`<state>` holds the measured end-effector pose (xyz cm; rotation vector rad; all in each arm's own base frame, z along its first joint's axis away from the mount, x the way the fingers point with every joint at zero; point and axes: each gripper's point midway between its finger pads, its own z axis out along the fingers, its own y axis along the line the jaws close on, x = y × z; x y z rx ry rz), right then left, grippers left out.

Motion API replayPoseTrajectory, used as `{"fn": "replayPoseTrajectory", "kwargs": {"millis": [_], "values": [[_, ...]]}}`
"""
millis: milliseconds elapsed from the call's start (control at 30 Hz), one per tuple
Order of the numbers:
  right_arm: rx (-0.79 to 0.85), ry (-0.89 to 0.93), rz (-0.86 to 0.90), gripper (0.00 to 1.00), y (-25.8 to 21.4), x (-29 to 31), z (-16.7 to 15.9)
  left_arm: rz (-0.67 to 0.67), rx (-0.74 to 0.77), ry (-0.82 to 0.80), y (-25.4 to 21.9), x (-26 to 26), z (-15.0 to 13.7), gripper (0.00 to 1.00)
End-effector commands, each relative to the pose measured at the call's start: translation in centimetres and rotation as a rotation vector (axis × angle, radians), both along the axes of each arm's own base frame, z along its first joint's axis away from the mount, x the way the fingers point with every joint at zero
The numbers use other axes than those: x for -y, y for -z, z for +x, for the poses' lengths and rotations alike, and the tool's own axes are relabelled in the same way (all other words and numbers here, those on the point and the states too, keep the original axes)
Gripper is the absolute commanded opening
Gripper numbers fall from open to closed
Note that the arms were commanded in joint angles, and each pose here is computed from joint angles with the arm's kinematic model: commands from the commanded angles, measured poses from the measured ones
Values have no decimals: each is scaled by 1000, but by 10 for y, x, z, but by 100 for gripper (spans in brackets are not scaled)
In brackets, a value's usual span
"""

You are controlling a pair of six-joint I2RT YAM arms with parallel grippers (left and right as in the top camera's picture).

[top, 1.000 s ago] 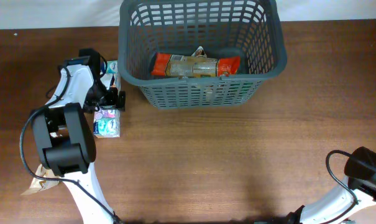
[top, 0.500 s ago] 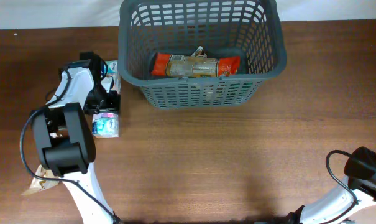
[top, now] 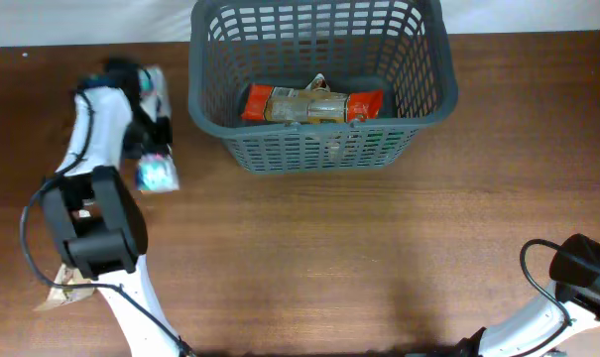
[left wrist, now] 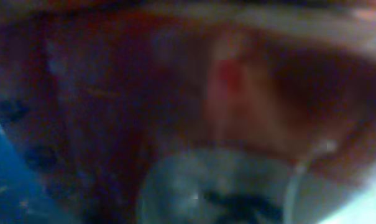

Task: Pack container
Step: 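Lift the tissue pack with the left gripper toward the basket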

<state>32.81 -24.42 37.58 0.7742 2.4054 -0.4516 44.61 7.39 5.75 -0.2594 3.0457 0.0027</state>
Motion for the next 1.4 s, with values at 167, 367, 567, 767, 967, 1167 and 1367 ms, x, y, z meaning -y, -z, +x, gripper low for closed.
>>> {"fn": "replayPoseTrajectory", "kwargs": {"millis": [167,367,567,767,967,1167,1367], "values": [[-6,3,13,99,3,0,0,26,621,8,-270,1,42,2],[-6,3,13,99,3,0,0,-107,934,481,-374,110,19,1],[-6,3,13,99,3,0,0,-263,1098,853,-409,225,1,2],[-6,3,13,99,3,0,0,-213,1107,1077,-391,277,0,6],[-6,3,13,99,3,0,0,-169,1003,1064,-345,284,29,6],[-6,3,13,99,3,0,0,-196,896,1071,-291,292,55,6],[-6,3,13,99,3,0,0,-221,790,1073,-240,297,71,6]]}}
